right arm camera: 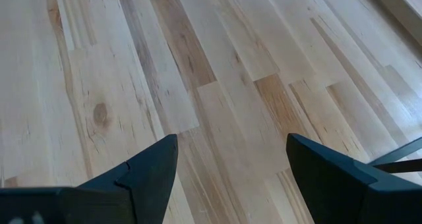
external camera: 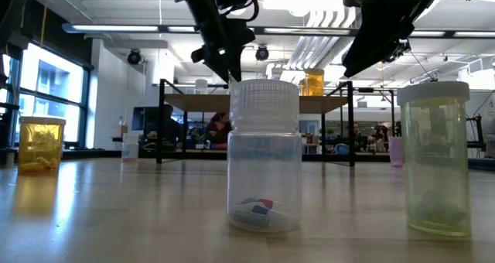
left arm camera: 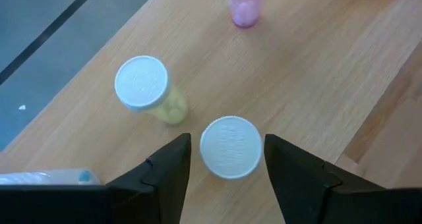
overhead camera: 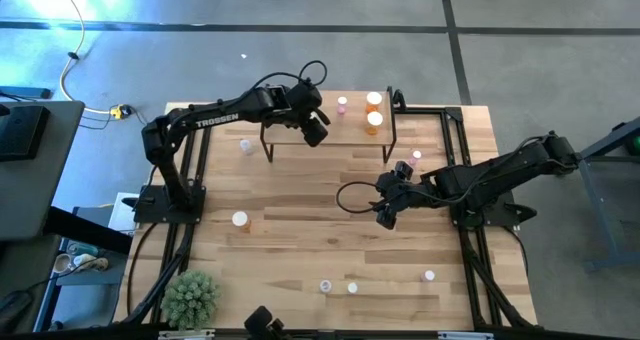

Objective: Pick and place medicine bottles onto shelf by color
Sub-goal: Put the top pink pill bottle on the shelf aligned with the pink pill bottle

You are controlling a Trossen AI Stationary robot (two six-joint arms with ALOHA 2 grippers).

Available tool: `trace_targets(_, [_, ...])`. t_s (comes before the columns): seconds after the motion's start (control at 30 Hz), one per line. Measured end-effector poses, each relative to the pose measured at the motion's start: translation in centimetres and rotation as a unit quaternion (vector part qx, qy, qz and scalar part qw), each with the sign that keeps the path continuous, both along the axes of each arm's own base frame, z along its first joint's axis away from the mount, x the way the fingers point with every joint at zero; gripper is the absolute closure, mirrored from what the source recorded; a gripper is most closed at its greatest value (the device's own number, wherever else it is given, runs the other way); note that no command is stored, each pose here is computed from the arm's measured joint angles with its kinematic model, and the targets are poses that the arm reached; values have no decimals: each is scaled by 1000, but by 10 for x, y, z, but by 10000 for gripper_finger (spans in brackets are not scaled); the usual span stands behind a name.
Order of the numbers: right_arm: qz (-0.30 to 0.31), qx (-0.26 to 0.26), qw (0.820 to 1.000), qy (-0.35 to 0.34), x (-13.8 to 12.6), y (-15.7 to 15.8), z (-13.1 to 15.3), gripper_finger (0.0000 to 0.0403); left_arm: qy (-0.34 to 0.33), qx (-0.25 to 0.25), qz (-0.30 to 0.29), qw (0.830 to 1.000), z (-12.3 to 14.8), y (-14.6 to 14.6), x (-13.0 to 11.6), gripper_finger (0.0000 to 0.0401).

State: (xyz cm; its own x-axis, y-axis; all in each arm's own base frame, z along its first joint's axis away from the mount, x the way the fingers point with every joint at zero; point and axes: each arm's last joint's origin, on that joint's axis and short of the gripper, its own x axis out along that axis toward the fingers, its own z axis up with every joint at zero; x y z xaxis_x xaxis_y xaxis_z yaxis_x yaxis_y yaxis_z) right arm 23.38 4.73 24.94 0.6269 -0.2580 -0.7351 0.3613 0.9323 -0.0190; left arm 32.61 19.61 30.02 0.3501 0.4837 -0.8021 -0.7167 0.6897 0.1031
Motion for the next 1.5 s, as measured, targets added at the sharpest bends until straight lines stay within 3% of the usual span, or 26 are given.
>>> trace_targets(0.5, [2, -2, 1000, 1, 0, 0, 0, 128, -11, 23, -31, 999, 58, -3, -5, 217])
trace_targets(0.73, [-5, -16, 1000, -1, 0, 0, 0, 128, -8, 18, -100, 995, 73, -28, -12, 217])
trace_targets(1.0, [-22, -58, 998, 4, -7, -4, 4, 128, -31, 27, -156, 987, 40, -77, -10, 217])
trace_targets(1.3, [-70, -121, 990, -36, -33, -15, 28, 128, -96, 28, -185, 978, -10, -117, -8, 217])
trace_targets(1.5, [-138, -178, 971, -83, -58, -26, 47, 128, -143, 30, -194, 970, -51, -134, -6, 217])
